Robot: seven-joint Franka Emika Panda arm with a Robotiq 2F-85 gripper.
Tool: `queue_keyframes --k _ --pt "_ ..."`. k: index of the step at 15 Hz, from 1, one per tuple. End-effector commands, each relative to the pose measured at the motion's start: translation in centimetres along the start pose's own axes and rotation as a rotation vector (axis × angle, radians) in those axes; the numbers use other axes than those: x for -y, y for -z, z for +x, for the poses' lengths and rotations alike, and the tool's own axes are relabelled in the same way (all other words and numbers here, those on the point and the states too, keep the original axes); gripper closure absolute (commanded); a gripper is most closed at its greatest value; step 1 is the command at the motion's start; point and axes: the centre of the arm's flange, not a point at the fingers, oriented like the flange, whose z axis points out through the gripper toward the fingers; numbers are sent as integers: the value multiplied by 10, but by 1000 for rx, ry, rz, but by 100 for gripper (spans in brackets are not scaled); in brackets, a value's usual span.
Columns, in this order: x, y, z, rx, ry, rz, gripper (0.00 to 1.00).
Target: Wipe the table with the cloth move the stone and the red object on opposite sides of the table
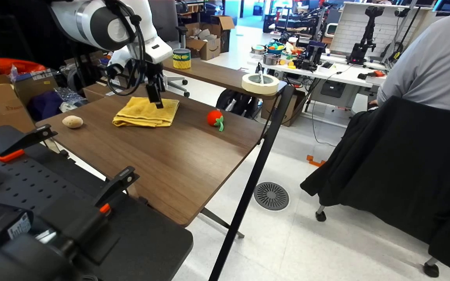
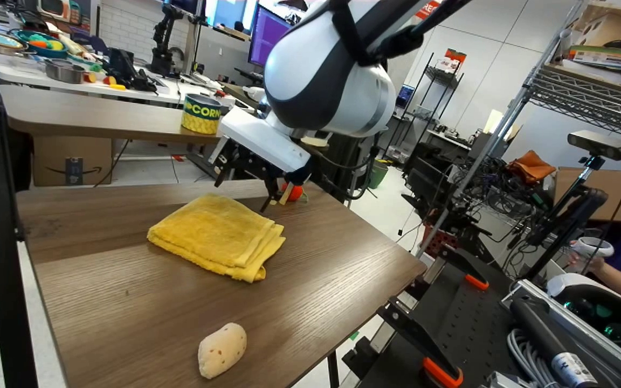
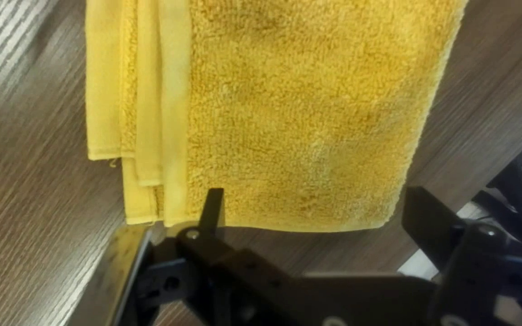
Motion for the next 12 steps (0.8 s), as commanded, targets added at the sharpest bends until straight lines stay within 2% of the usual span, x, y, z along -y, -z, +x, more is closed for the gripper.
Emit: queue_keyframes --k 1,3,5,9,12 --pt "-1 0 0 0 0 -1 0" --pt "-2 0 1 0 -2 -2 0" --pt "1 -13 -2 9 60 -1 0" --pt "9 -42 -33 51 170 -24 0" --pt "14 -65 -67 138 302 -110 0"
